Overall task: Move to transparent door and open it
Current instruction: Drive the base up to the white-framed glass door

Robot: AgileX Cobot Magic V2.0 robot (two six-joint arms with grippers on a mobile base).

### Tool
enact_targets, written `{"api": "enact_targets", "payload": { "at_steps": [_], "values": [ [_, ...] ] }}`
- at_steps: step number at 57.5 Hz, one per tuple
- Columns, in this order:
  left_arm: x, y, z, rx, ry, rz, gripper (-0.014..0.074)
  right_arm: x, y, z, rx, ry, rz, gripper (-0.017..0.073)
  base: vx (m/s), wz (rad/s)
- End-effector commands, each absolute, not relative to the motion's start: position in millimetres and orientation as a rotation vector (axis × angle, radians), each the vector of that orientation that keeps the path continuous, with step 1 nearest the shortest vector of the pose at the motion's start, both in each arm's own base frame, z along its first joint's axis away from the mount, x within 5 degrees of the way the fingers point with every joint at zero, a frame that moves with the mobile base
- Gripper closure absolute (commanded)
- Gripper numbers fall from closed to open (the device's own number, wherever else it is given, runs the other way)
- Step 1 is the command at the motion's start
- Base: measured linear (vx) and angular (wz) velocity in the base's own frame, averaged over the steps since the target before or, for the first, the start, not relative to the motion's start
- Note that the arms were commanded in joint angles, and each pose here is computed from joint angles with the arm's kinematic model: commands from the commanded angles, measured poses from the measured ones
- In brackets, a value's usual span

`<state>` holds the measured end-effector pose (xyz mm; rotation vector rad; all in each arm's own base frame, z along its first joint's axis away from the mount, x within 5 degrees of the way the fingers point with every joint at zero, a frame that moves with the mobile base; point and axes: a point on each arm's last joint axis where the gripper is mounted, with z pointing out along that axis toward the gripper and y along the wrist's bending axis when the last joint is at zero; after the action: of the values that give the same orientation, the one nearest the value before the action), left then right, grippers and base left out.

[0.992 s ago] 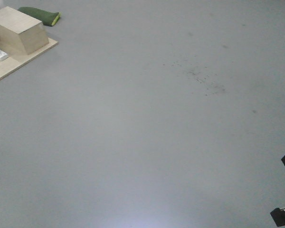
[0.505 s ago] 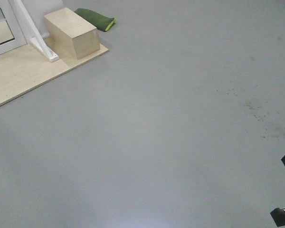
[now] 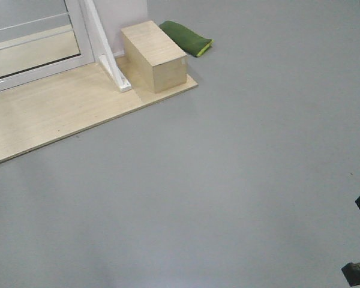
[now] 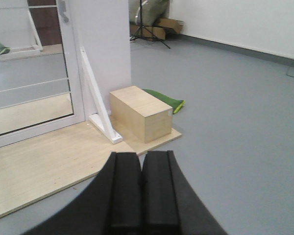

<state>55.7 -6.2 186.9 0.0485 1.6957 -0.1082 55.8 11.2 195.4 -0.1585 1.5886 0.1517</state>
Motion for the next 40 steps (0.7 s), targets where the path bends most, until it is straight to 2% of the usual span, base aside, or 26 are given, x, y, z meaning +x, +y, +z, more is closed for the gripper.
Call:
{"api": "enact_targets", "payload": {
  "at_steps": [1,40],
  "values": [
    [56.5,-5.5,185.1,0.031,1.63,-0.111,0.0599,55.4,10.5,198.4,-0.152,1.513,0.141,0.0562,0.54,0.46],
    [56.5,-5.5,185.1,0.031,1.63,-0.111,0.0599,55.3,10.5,198.6,-0.152,1.511,0.141,0.0562,0.55,0.56]
  ]
}}
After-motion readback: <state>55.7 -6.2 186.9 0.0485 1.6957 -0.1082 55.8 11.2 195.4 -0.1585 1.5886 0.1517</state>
